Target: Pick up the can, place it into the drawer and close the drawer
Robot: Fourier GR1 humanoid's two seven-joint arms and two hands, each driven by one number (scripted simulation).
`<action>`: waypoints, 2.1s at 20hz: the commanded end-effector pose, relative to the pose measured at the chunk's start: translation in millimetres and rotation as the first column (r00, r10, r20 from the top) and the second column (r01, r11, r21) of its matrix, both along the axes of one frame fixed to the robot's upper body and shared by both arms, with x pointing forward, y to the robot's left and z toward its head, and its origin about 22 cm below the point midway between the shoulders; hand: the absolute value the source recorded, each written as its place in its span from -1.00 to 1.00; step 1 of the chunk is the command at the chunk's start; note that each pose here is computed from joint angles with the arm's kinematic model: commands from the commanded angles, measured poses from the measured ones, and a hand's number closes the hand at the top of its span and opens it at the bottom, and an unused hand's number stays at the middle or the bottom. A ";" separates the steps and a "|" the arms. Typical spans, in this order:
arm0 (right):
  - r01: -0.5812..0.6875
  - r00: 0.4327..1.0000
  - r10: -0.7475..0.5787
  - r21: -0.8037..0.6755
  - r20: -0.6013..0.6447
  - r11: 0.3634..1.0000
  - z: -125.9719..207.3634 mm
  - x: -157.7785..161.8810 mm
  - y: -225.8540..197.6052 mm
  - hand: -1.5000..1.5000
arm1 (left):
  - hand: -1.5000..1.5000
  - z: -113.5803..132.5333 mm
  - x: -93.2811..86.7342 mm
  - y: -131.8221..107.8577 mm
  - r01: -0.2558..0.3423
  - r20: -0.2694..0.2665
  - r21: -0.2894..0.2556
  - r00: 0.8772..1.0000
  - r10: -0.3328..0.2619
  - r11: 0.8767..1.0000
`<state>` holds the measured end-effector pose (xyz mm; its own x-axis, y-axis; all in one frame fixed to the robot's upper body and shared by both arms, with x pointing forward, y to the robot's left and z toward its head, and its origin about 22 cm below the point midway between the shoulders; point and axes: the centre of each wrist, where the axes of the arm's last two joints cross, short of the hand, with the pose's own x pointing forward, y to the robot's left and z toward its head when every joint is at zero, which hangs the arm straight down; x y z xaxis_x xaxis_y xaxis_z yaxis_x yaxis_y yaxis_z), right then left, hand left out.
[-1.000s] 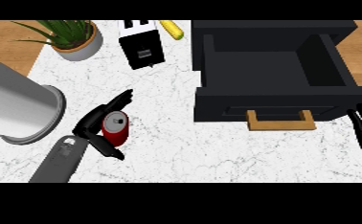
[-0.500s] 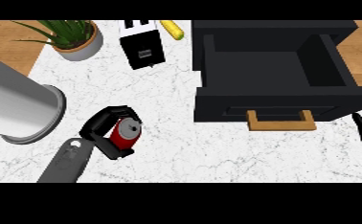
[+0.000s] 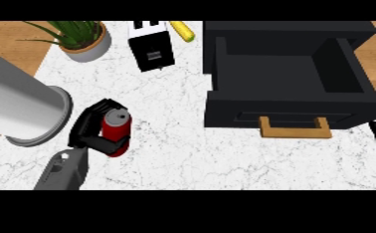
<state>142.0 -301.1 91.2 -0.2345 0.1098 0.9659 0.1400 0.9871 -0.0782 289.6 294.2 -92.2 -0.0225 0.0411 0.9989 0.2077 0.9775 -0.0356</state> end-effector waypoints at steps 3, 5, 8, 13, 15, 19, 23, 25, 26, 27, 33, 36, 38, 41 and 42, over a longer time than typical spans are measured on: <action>0.009 1.000 -0.009 0.022 0.002 1.000 2.9 -7.9 4.9 -1.00 | 1.00 29.0 15.6 -15.8 -0.320 0.042 -0.044 0.946 0.322 0.946; -0.001 1.000 0.001 0.015 0.009 1.000 1.2 -2.7 1.2 -1.00 | 1.00 34.7 7.3 -26.0 -0.293 0.061 -0.051 0.953 0.296 0.955; -0.004 1.000 0.004 0.009 0.010 1.000 11.0 9.3 4.7 -1.00 | 1.00 67.9 7.0 -38.5 -0.250 0.079 -0.038 0.965 0.252 0.968; 0.002 1.000 -0.002 -0.004 0.013 1.000 9.5 -7.4 -3.0 -1.00 | 1.00 120.5 24.9 -78.0 -0.204 0.144 -0.010 0.968 0.204 0.979; 0.009 1.000 -0.009 0.022 0.012 1.000 12.5 -6.3 -5.8 -1.00 | 1.00 145.5 38.1 -94.6 -0.200 0.165 -0.002 0.966 0.198 0.980; 0.021 1.000 -0.021 -0.009 0.009 1.000 -2.6 -3.9 -12.0 -1.00 | 1.00 165.3 35.2 -115.6 -0.170 0.172 0.006 0.971 0.167 0.985; -0.003 1.000 0.003 0.000 0.012 1.000 -11.6 -9.5 -2.7 -1.00 | 1.00 193.4 40.0 -148.5 -0.127 0.166 0.020 0.979 0.122 0.992; -0.006 1.000 0.006 0.003 0.024 1.000 11.9 -8.9 5.0 -1.00 | 1.00 208.2 46.8 -172.0 -0.129 0.189 0.042 0.975 0.119 0.991; -0.003 1.000 0.003 -0.003 0.023 1.000 12.7 -16.6 -2.0 -1.00 | 1.00 243.7 60.1 -179.0 -0.102 0.171 0.043 0.981 0.093 0.994; 0.011 0.999 -0.011 -0.010 0.035 1.000 21.4 -5.6 -4.7 -1.00 | 1.00 237.0 54.6 -185.7 -0.116 0.200 0.051 0.974 0.103 0.992; 0.012 1.000 -0.012 0.003 0.024 1.000 0.9 -9.5 -5.0 -1.00 | 1.00 273.9 75.7 -220.1 -0.091 0.236 0.064 0.969 0.074 0.994; 0.001 1.000 -0.001 -0.002 0.022 1.000 4.3 7.2 2.3 -1.00 | 1.00 300.1 80.0 -248.6 -0.081 0.245 0.075 0.968 0.061 0.994; -0.017 0.999 0.017 0.015 0.031 1.000 10.5 8.0 -7.2 -1.00 | 1.00 300.2 86.8 -264.5 -0.122 0.237 0.082 0.967 0.099 0.989; -0.004 1.000 0.004 -0.011 0.011 1.000 1.5 10.6 -9.3 -1.00 | 1.00 322.1 95.5 -276.8 -0.106 0.249 0.091 0.965 0.081 0.990; 0.007 1.000 -0.006 -0.010 0.012 1.000 2.2 12.0 3.7 -1.00 | 1.00 319.3 90.1 -275.6 -0.090 0.243 0.087 0.968 0.066 0.992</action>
